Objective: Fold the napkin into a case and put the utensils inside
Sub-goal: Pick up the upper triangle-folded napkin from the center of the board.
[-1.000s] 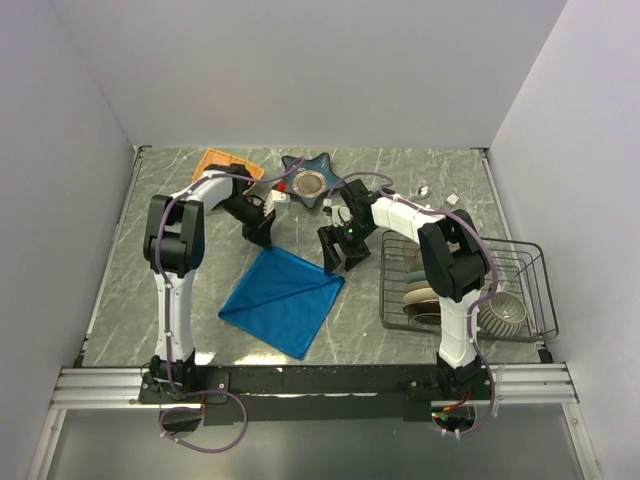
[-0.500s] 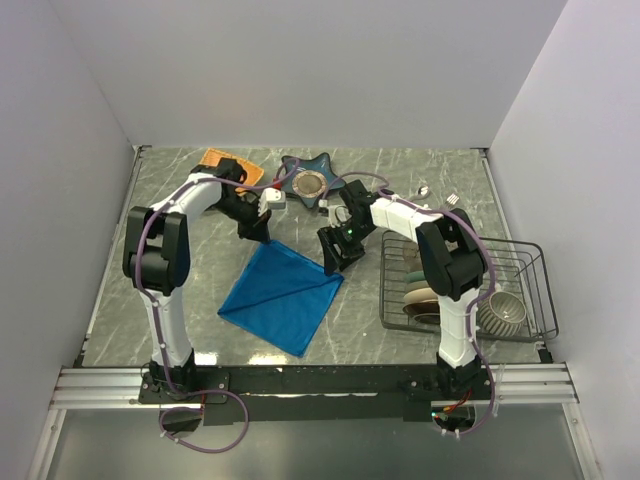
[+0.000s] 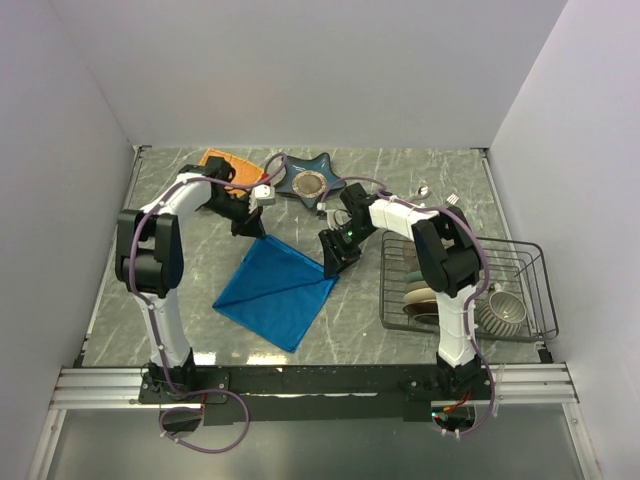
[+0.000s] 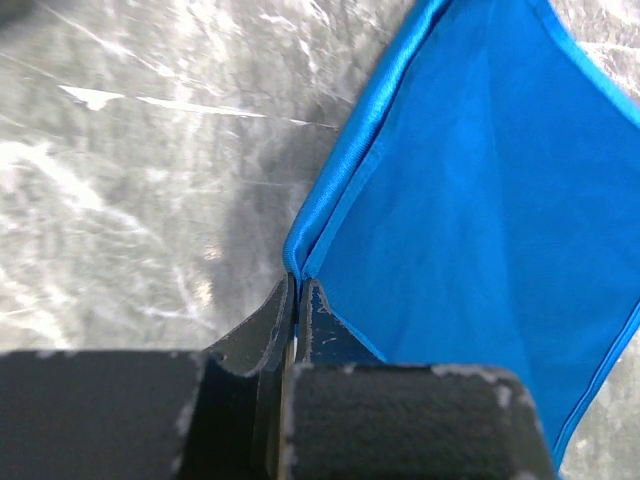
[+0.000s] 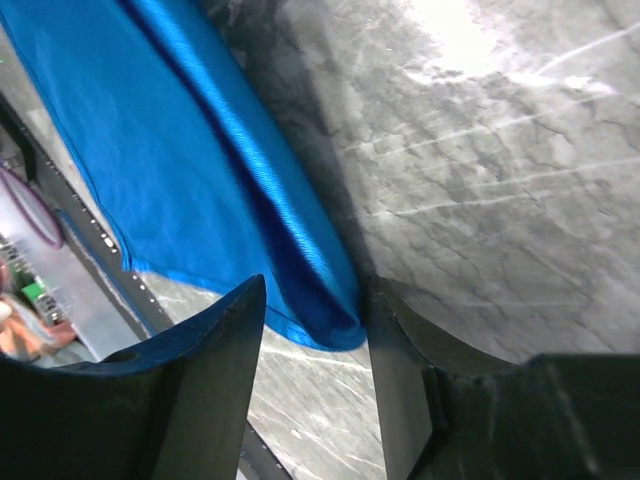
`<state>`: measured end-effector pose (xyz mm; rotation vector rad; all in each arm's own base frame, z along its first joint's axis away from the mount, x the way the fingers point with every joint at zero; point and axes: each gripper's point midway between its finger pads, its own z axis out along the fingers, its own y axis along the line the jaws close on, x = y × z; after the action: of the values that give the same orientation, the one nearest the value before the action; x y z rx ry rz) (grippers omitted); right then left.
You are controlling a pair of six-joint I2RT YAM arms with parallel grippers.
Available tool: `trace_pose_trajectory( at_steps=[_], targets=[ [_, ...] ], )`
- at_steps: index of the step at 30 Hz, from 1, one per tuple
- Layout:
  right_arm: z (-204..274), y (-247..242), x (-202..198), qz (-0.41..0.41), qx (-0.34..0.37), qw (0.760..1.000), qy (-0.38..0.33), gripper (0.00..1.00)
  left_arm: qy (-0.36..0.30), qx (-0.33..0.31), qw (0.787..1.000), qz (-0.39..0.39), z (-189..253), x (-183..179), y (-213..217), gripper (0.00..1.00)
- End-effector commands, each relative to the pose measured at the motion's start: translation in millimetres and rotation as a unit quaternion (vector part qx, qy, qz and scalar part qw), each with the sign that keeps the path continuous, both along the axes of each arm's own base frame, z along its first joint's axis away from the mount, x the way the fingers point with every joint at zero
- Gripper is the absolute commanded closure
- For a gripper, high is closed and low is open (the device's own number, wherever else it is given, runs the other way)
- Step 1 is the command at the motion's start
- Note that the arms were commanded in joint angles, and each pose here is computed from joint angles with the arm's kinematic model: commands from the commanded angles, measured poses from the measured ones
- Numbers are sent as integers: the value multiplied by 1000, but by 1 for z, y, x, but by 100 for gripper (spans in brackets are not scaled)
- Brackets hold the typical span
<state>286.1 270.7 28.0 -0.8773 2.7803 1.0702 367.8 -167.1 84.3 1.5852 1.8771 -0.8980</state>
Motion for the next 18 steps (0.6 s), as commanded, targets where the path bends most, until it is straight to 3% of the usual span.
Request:
trace_pose_trajectory(
  at_steps=[1, 9, 13, 15, 18],
  targets=[
    [-15, -2, -4, 0, 3, 1000, 25, 51, -70, -52, 996, -31, 42, -1, -8, 99],
    [-2, 9, 1, -15, 42, 998, 49, 64, -70, -53, 996, -34, 40, -7, -5, 99],
    [2, 11, 1, -13, 55, 997, 55, 82, -70, -52, 996, -26, 39, -6, 0, 99],
    [4, 10, 1, -13, 59, 997, 58, 97, -67, -57, 996, -19, 41, -3, 2, 99],
    [12, 11, 2, -15, 64, 996, 53, 100, -64, -60, 996, -12, 46, -1, 8, 99]
  ],
)
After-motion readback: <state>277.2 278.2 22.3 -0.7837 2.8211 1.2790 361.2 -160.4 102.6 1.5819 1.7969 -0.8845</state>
